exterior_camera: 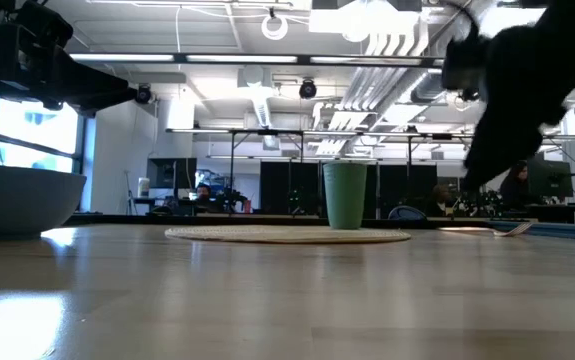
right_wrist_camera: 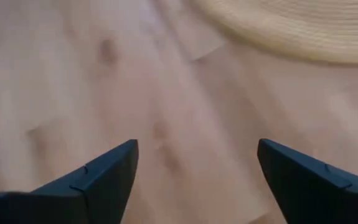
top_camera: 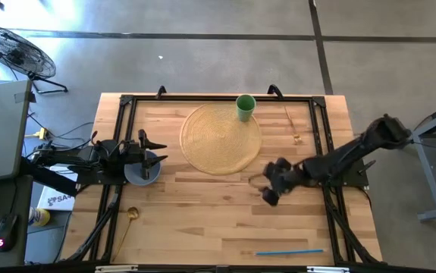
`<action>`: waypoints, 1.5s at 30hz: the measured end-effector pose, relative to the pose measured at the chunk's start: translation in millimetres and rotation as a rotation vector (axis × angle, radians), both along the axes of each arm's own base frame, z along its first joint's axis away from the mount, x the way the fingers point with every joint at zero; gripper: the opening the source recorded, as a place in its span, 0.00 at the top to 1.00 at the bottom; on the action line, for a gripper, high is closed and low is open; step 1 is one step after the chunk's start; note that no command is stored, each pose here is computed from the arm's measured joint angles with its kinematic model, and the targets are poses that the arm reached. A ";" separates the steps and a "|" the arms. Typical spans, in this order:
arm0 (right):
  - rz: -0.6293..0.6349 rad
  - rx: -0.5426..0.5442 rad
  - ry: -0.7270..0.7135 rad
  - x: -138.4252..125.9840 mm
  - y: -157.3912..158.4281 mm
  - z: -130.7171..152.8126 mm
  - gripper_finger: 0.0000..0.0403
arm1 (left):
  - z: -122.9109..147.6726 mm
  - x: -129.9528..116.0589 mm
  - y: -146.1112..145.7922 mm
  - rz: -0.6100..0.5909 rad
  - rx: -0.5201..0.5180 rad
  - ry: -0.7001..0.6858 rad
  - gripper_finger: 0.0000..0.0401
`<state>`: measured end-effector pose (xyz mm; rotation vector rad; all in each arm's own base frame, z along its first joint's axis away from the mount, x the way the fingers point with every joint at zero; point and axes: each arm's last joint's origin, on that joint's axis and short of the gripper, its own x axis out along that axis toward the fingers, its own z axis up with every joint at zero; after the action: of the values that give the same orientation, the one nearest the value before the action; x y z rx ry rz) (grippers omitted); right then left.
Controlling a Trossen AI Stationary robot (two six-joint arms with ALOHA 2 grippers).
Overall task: Pick & Place Utensil
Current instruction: Put the blue straw into the green cup on the brown mat
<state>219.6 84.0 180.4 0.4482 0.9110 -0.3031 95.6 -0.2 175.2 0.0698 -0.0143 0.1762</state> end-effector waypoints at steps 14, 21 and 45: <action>0.284 0.032 0.317 18.0 152.3 8.8 0.46 | 0.0 0.0 0.0 0.000 0.000 0.000 0.57; 0.285 0.066 0.380 25.4 183.7 -9.3 0.57 | 0.0 0.0 0.0 0.000 0.000 0.000 0.57; 0.479 -0.015 0.274 19.9 227.9 -48.6 0.86 | 0.0 0.0 0.0 0.000 0.000 0.000 0.57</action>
<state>239.5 311.9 131.8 0.1647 1.2496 0.0708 95.6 -0.2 175.1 0.0698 -0.0140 0.1765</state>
